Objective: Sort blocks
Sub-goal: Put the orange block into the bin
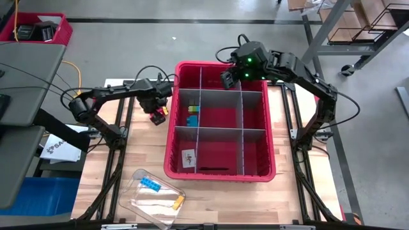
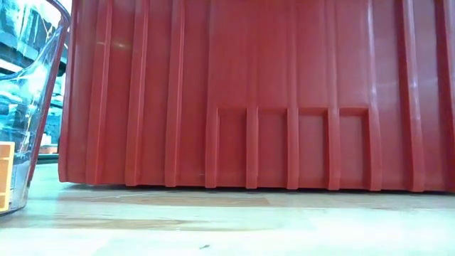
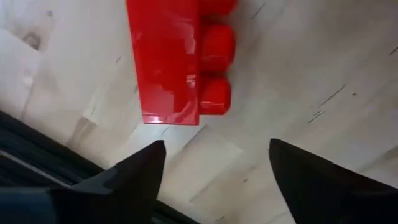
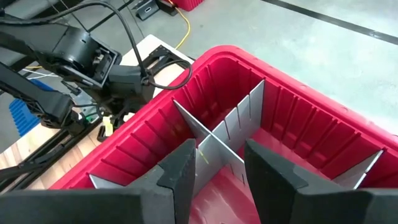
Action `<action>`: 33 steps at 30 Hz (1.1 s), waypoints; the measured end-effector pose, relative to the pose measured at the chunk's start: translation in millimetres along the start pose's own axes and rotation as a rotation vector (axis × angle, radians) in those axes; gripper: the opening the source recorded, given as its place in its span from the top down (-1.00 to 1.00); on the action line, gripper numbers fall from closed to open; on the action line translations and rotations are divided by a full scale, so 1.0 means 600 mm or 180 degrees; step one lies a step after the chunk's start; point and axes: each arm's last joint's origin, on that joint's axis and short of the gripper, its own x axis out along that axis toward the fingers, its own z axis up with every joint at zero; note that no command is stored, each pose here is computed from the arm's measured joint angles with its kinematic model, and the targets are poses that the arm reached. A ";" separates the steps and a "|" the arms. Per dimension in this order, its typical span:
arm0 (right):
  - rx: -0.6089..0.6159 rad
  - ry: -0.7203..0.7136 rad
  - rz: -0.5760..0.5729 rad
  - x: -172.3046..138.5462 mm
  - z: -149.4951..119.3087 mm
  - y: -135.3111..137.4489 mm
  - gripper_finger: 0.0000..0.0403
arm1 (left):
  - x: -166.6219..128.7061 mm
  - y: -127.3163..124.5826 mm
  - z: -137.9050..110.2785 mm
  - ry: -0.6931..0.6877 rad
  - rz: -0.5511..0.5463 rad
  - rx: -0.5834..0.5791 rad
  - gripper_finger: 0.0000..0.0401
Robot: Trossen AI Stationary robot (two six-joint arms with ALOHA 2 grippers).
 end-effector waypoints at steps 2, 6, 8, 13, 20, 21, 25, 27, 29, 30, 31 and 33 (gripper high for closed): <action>-0.0007 0.0019 -0.0006 0.007 -0.001 0.002 0.36 | 0.003 0.000 0.003 -0.0072 -0.0003 0.0026 -0.48; -0.0012 0.0101 0.0036 0.022 -0.003 0.006 0.36 | 0.004 0.001 0.020 -0.0370 0.0147 0.0187 -0.55; 0.0021 0.0170 0.0094 0.031 -0.005 0.008 0.36 | 0.004 0.005 0.025 -0.0471 0.0267 0.0202 -0.56; 0.0048 0.0304 0.0151 0.054 -0.009 0.014 0.36 | 0.010 0.021 0.031 -0.0477 0.0288 0.0134 -0.56; 0.0104 0.0340 0.0145 0.066 -0.011 0.017 0.36 | 0.029 0.036 0.041 -0.0362 0.0018 0.0107 -0.56; 0.0107 0.0331 0.0145 0.065 -0.011 0.017 0.36 | 0.032 0.037 0.042 -0.0352 0.0020 0.0132 -0.56; 0.0119 0.0336 0.0139 0.065 -0.011 0.017 0.36 | 0.044 0.041 0.049 -0.0283 0.0122 0.0175 -0.56; 0.0120 0.0332 0.0139 0.064 -0.011 0.017 0.36 | 0.049 0.041 0.052 -0.0248 0.0128 0.0182 -0.56; 0.0120 0.0330 0.0139 0.064 -0.011 0.017 0.36 | 0.052 0.041 0.053 -0.0217 0.0123 0.0173 -0.56; 0.0121 0.0330 0.0137 0.064 -0.011 0.017 0.36 | 0.053 0.041 0.053 -0.0201 0.0122 0.0175 -0.56; 0.0120 0.0329 0.0136 0.064 -0.011 0.017 0.36 | 0.054 0.041 0.052 -0.0177 0.0117 0.0180 -0.56; 0.0121 0.0325 0.0131 0.064 -0.011 0.016 0.36 | 0.053 0.040 0.048 -0.0102 0.0097 0.0209 -0.56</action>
